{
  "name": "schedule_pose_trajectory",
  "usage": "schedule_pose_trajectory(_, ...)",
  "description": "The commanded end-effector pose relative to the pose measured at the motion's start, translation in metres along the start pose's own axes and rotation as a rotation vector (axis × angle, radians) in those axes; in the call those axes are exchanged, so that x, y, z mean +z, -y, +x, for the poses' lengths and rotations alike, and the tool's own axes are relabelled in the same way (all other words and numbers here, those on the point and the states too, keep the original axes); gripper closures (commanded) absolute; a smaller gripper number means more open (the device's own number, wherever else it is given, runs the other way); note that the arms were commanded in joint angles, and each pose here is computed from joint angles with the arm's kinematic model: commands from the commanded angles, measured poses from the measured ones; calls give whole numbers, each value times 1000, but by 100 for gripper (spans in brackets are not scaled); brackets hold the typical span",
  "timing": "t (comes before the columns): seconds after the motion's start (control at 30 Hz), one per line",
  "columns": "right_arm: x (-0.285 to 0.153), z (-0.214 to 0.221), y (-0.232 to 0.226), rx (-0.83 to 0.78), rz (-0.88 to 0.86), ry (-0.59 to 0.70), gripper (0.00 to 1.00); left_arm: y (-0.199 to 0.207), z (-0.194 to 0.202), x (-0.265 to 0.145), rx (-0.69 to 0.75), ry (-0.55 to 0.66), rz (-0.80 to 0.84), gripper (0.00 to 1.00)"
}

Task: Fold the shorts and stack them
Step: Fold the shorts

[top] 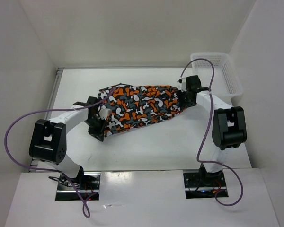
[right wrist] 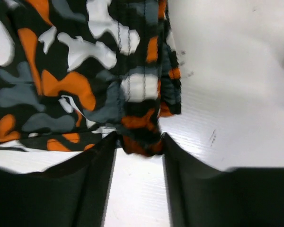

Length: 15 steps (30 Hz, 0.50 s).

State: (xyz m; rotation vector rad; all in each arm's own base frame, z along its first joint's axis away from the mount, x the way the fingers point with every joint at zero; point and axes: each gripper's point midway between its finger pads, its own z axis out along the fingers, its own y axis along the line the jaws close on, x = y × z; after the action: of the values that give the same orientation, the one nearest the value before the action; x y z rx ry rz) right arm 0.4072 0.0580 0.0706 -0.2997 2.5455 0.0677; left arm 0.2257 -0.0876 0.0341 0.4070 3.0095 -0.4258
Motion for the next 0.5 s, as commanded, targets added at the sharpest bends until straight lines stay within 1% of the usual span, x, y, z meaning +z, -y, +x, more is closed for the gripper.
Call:
schedule_pose_trajectory(0.0, 8, 7, 16, -29, 77, 8, 49, -1, 0, -5, 9, 35, -8, 83)
schedule_pose_trajectory(0.03, 8, 7, 16, -29, 77, 8, 39, 1, 0, -5, 10, 35, 3, 72)
schedule_pose_trajectory(0.07, 9, 12, 15, -38, 66, -3, 25, 5, -1, -5, 10, 37, 23, 69)
schedule_pose_trajectory(0.1, 13, 15, 12, -38, 51, -14, 21, 5, -5, -7, 13, 48, 22, 66)
schedule_pose_trajectory(0.13, 17, 18, 12, -38, 50, -26, 19, 7, -4, -5, 11, 41, 36, 62)
schedule_pose_trajectory(0.2, 21, 20, 12, -38, 49, -30, 18, 7, -9, -8, 15, 54, 36, 59)
schedule_pose_trajectory(0.23, 24, 16, 14, -38, 59, -24, 18, 8, -15, -11, 20, 68, 34, 59)
schedule_pose_trajectory(0.33, 32, 17, 17, -47, 69, -34, 10, 8, -20, -19, 21, 73, 23, 57)
schedule_pose_trajectory(0.4, 35, 17, 12, -47, 39, -36, 9, 10, -16, -26, 16, 57, 24, 57)
schedule_pose_trajectory(0.47, 39, 16, 6, -55, 3, -36, 7, 6, -16, -44, -34, 58, 36, 59)
